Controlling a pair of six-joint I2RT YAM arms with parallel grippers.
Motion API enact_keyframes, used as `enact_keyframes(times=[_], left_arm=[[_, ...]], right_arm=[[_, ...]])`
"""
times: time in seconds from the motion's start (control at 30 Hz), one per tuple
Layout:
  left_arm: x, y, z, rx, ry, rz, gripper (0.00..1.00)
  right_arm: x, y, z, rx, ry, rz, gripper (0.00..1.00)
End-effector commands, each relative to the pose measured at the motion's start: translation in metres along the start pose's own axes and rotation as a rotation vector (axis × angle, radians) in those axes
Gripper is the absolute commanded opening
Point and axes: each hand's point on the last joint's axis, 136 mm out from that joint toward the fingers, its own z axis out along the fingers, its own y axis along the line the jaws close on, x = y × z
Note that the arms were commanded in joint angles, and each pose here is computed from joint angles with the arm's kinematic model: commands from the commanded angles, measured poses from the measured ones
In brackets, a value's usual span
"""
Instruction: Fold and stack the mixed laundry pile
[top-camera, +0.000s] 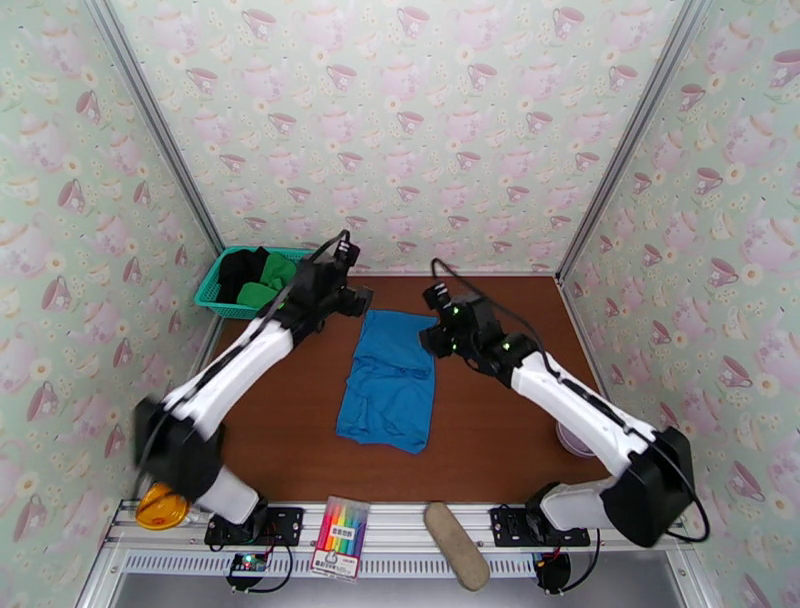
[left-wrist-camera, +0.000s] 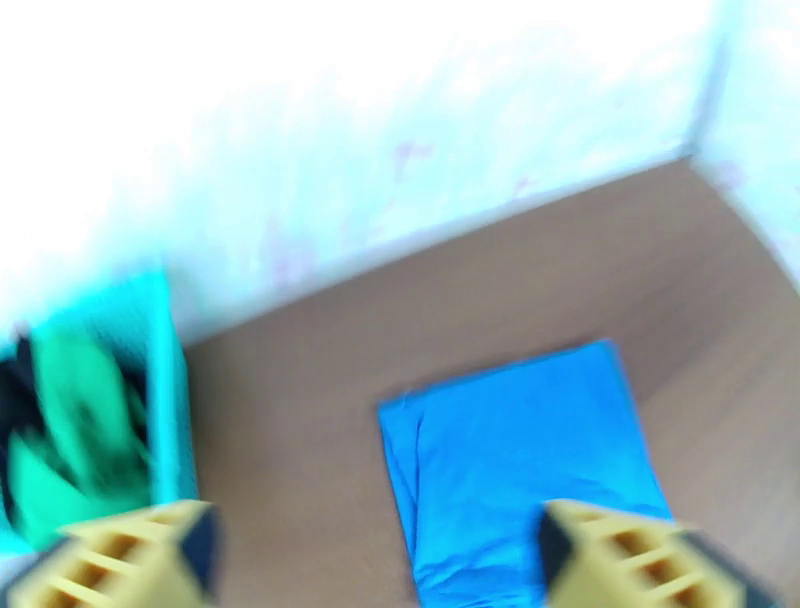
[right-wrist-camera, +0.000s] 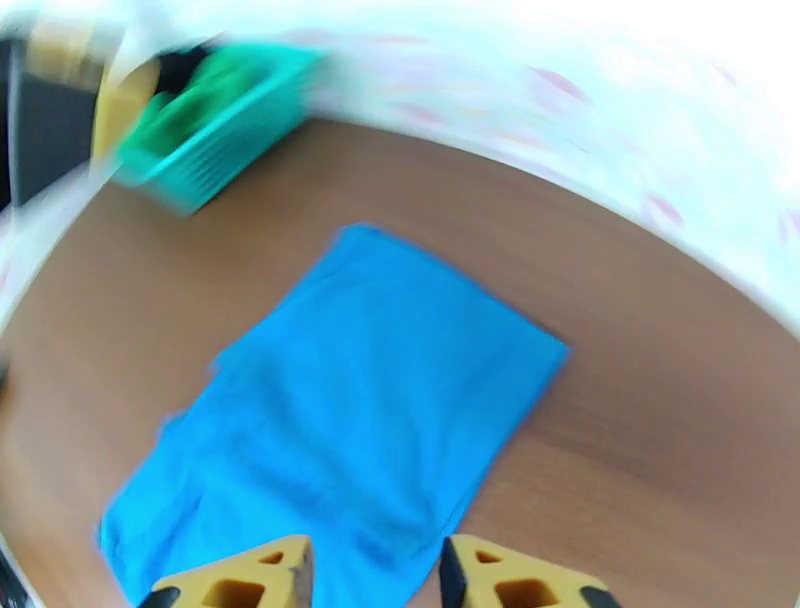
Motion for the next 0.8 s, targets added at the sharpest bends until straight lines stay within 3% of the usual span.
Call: enact_keyframes(times=[0.0, 0.1, 0.2, 0.27, 0.43, 0.57, 0.77], left_arm=[[0.031, -0.034, 0.000, 0.135, -0.085, 0.464, 1.00], [0.098, -0.041, -0.009, 0.205, 0.112, 0.730, 0.99], [0.162, -0.047, -0.033, 0.279, 0.289, 0.860, 0.96], [0.196, -0.056, -0.055, 0.325, 0.337, 0.956, 0.95], [0.256, -0.090, -0.108, 0.467, 0.364, 1.086, 0.83], [0.287, -0.113, -0.142, 0.584, 0.361, 1.137, 0.78], [0.303, -0.132, -0.136, 0.616, 0.306, 1.150, 0.75]], right_arm=[[0.048, 0.001, -0.005, 0.029, 0.172, -0.234, 0.48], [0.045, 0.019, -0.024, -0.058, 0.105, -0.332, 0.51], [0.055, 0.026, -0.040, -0.087, 0.077, -0.441, 0.70], [0.073, 0.033, -0.047, -0.134, 0.124, -0.533, 0.75], [0.131, 0.057, -0.047, -0.222, 0.341, -0.848, 0.77], [0.159, 0.077, -0.036, -0.284, 0.386, -0.966, 0.78], [0.182, 0.092, -0.012, -0.325, 0.411, -0.982, 0.77]])
